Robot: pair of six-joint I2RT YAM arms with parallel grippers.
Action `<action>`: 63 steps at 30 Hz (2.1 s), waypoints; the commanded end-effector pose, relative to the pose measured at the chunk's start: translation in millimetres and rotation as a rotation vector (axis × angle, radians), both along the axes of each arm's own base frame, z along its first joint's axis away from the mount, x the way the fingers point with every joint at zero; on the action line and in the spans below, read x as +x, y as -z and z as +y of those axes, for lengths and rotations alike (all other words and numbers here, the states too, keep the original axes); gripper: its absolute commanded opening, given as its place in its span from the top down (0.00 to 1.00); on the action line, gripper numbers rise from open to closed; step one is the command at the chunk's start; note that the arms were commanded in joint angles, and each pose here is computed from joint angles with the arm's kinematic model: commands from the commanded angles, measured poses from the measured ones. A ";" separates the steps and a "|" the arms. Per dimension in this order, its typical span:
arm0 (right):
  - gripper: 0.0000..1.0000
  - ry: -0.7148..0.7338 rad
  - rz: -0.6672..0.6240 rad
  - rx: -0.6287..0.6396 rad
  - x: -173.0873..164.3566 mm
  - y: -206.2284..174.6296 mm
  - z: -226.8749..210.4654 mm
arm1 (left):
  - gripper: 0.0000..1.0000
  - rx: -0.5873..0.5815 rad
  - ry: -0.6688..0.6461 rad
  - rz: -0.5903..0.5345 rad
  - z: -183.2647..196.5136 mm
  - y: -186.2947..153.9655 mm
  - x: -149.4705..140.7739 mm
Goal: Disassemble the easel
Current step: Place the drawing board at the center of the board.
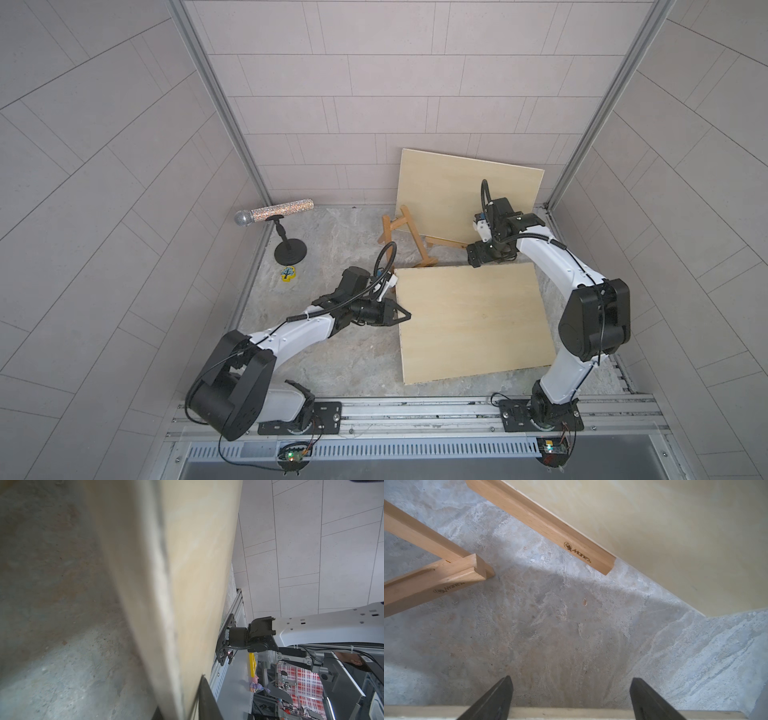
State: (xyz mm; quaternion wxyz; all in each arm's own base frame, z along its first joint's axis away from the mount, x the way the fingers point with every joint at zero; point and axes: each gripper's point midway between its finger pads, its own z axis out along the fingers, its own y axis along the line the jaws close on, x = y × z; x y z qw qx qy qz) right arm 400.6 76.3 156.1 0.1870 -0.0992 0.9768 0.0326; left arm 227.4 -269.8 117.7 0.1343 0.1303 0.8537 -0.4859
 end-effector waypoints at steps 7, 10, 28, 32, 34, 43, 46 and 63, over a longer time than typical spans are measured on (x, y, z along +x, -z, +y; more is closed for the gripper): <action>0.06 0.013 0.056 0.307 -36.1 -39.1 41.0 | 1.00 0.211 -0.214 -0.125 10.1 50.1 45.2; 0.06 0.029 0.043 0.372 -47.4 -46.1 47.6 | 1.00 0.198 -0.196 -0.107 -0.9 56.7 44.3; 0.06 0.152 0.119 0.399 -109.9 -11.4 19.3 | 1.00 0.224 0.062 0.011 -67.7 99.8 28.9; 0.06 0.181 0.114 0.403 -109.4 -10.2 10.4 | 1.00 0.242 0.100 0.034 -77.2 110.1 22.9; 0.06 0.186 0.116 0.405 -110.1 -9.0 9.3 | 1.00 0.246 0.104 0.042 -78.2 113.4 22.7; 0.05 0.205 0.116 0.411 -109.5 -4.0 7.4 | 1.00 0.251 0.090 0.083 -87.3 120.3 26.4; 0.05 0.210 0.112 0.411 -107.8 -4.9 6.4 | 1.00 0.255 0.083 0.109 -91.0 123.9 24.1; 0.05 0.215 0.108 0.419 -106.6 -5.6 5.0 | 0.79 0.309 0.035 0.166 -89.1 138.9 27.9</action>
